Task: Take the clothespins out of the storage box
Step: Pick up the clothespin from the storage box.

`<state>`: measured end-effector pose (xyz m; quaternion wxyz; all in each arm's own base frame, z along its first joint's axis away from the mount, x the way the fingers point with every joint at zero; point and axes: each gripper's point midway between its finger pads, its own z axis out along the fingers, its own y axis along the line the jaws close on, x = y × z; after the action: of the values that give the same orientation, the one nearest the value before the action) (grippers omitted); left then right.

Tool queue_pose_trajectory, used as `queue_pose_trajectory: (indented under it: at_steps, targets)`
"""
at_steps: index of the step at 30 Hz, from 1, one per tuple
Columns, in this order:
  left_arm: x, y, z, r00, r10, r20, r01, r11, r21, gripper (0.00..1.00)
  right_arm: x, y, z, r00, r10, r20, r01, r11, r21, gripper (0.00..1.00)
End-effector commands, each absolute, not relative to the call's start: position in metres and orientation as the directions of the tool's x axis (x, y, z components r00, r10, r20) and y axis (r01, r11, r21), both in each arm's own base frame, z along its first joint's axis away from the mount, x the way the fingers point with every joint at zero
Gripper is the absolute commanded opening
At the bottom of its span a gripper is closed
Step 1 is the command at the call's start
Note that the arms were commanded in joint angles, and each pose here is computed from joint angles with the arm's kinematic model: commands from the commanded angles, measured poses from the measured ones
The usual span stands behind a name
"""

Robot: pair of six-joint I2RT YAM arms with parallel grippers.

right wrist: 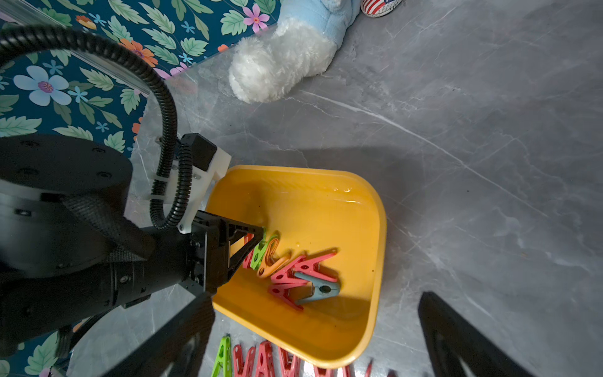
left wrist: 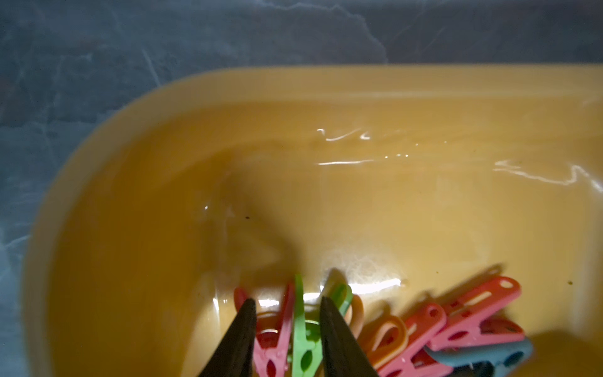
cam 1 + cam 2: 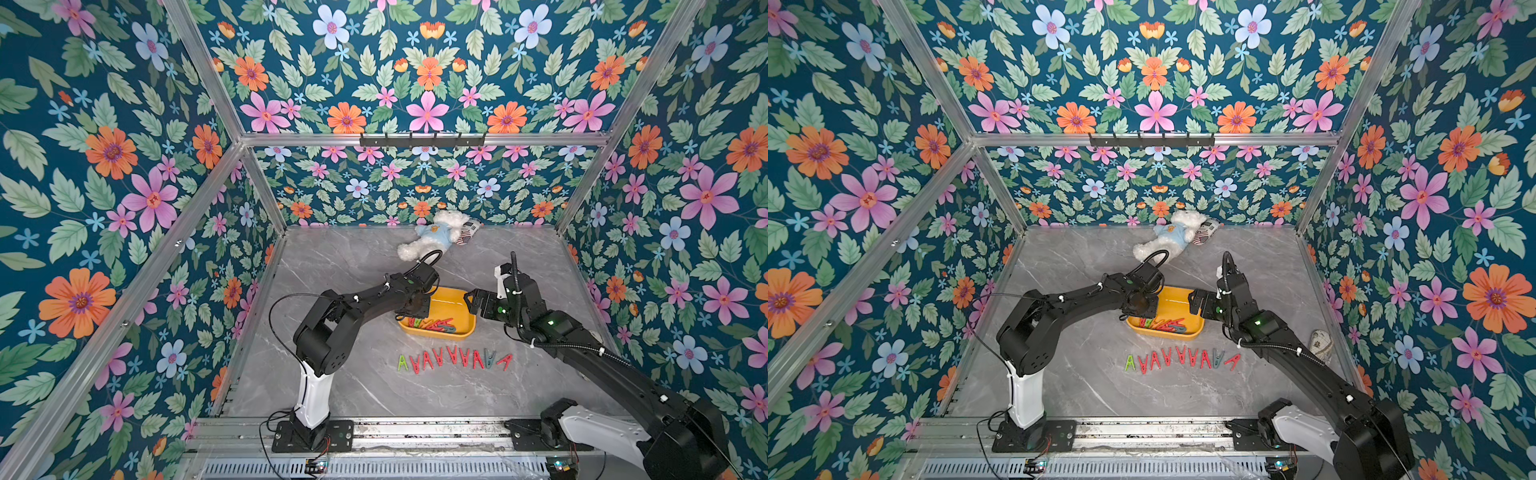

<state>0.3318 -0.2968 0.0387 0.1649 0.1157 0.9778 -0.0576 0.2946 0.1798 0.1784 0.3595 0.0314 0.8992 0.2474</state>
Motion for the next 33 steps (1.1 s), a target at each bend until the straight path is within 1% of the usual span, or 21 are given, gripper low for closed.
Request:
queue_pose_trajectory:
  at_steps: [1,5,6,12,16,26,30,33]
  targets:
    - [0.332,-0.292,0.034,-0.92,0.221,-0.323,0.247,0.968,-0.042,0.34,0.296,0.182,0.182,-0.734,0.229,-0.639,-0.137,0.872,0.47,0.99]
    - [0.335,-0.296,0.03,-0.922,0.223,-0.317,0.251,0.967,-0.049,0.32,0.296,0.181,0.182,-0.735,0.233,-0.637,-0.131,0.873,0.47,0.99]
    - [0.335,-0.299,0.03,-0.921,0.222,-0.319,0.254,0.965,-0.061,0.3,0.297,0.181,0.181,-0.735,0.232,-0.637,-0.131,0.873,0.469,0.99]
    - [0.344,-0.324,0.039,-0.919,0.202,-0.338,0.264,0.953,-0.148,0.28,0.297,0.178,0.178,-0.736,0.241,-0.632,-0.116,0.875,0.469,0.99]
    - [0.349,-0.335,0.041,-0.918,0.197,-0.344,0.269,0.947,-0.175,0.28,0.297,0.177,0.177,-0.737,0.242,-0.631,-0.11,0.878,0.466,0.99]
    - [0.34,-0.326,0.046,-0.916,0.208,-0.343,0.275,0.948,-0.158,0.27,0.297,0.176,0.174,-0.74,0.24,-0.629,-0.109,0.879,0.464,0.99]
    - [0.335,-0.333,0.058,-0.899,0.236,-0.369,0.31,0.938,-0.156,0.28,0.297,0.177,0.173,-0.745,0.237,-0.624,-0.111,0.878,0.466,0.99]
    - [0.33,-0.334,0.055,-0.896,0.251,-0.367,0.321,0.936,-0.143,0.29,0.296,0.177,0.172,-0.747,0.237,-0.621,-0.112,0.876,0.469,0.99]
